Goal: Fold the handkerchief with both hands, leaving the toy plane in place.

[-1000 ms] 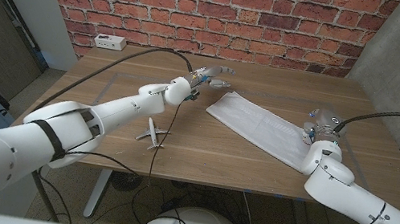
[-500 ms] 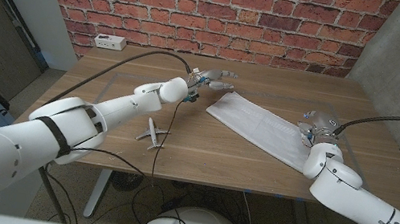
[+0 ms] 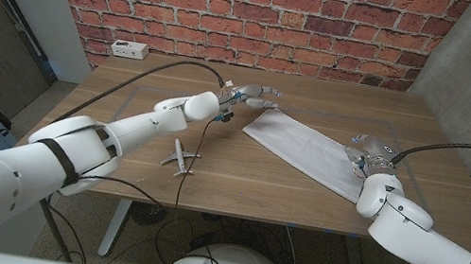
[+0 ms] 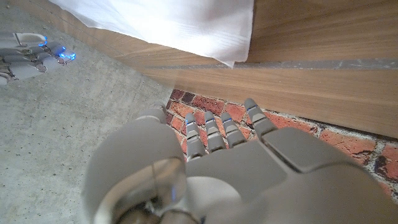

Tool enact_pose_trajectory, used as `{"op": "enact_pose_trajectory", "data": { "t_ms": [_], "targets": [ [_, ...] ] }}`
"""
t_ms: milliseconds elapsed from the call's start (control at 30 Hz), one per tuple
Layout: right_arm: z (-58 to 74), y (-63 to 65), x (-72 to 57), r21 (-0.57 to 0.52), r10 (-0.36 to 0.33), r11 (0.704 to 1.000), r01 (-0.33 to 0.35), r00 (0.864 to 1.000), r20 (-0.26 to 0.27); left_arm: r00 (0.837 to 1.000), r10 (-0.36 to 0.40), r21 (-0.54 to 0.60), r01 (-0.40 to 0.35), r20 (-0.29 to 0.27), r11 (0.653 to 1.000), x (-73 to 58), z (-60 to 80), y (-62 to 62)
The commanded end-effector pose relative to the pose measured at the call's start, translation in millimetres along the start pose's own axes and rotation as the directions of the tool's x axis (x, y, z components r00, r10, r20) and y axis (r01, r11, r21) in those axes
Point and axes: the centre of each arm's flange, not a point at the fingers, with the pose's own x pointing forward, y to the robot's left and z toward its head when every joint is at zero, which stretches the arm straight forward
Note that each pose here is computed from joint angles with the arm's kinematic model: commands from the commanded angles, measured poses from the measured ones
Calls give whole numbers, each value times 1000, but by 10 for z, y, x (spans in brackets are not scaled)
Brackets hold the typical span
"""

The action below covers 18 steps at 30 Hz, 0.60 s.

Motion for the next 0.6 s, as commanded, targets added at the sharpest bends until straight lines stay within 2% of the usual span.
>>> {"op": "enact_pose_trajectory", "data": {
  "t_ms": [33,600],
  "targets": [
    [-13,73,-209,29,34,999,-34,999,18,998,-59,10,59,13,998,-72,37,-62],
    [-65,151,-427,28,120,992,-121,992,27,995,-93,8,93,30,996,-157,95,-156]
  ]
}}
